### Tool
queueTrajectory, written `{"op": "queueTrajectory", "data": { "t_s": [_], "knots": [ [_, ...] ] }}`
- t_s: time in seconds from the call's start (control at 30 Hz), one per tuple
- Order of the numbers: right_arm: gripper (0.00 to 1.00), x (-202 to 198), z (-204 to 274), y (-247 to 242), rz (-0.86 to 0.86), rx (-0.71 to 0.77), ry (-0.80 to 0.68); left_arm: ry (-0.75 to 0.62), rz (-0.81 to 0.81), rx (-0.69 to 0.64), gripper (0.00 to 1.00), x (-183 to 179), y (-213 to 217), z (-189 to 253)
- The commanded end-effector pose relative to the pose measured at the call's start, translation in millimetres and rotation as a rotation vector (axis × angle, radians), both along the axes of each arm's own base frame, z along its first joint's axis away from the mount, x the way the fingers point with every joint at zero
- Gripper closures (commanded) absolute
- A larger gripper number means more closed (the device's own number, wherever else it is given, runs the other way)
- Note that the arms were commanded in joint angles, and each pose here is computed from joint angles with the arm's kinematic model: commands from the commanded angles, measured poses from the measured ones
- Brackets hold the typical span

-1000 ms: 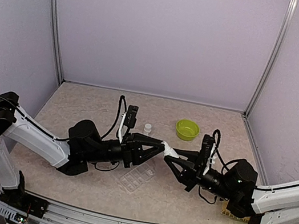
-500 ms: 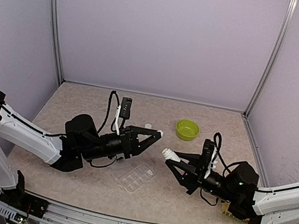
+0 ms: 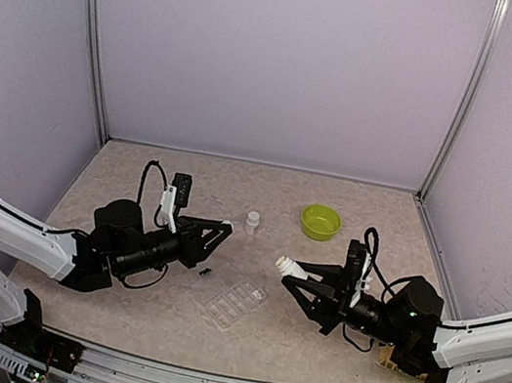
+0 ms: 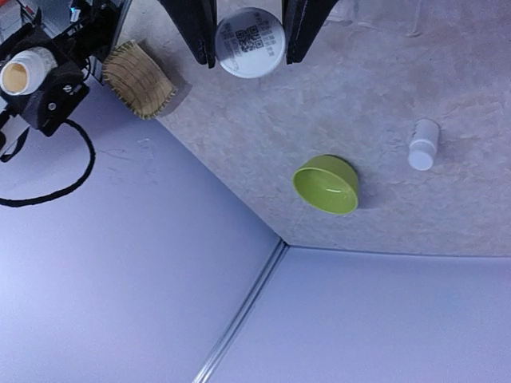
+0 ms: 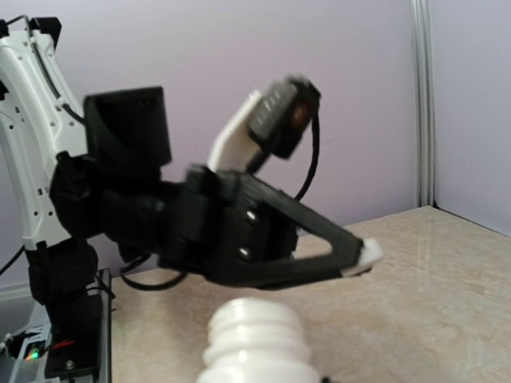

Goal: Sort the pills into containers
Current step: Place the lid of the pill bottle at the center of the board.

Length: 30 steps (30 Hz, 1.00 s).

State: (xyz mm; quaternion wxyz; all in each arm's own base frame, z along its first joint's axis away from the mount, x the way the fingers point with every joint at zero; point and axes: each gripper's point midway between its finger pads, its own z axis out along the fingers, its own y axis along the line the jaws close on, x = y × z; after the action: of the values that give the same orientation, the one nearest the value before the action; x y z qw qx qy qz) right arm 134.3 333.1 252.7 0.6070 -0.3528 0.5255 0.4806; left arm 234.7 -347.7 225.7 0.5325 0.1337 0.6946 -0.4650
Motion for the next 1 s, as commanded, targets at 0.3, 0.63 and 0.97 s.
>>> {"op": "queueTrajectory", "data": {
  "t_s": [0.3,0.63,0.97],
  "knots": [
    [0.76,-3.9,9.2,3.6,0.034,0.033,-0.002,0.041,0.294,0.22,0.8,39.7,72.8,-69.3],
    [0.76,-5.2,7.8,7.3,0.052,0.032,0.009,0.181,0.445,0.358,0.8,67.7,108.4,-126.0],
    [0.76,-6.8,5.4,6.0,0.059,0.033,0.018,0.287,0.519,0.48,0.81,81.7,122.9,-176.8]
  ]
}}
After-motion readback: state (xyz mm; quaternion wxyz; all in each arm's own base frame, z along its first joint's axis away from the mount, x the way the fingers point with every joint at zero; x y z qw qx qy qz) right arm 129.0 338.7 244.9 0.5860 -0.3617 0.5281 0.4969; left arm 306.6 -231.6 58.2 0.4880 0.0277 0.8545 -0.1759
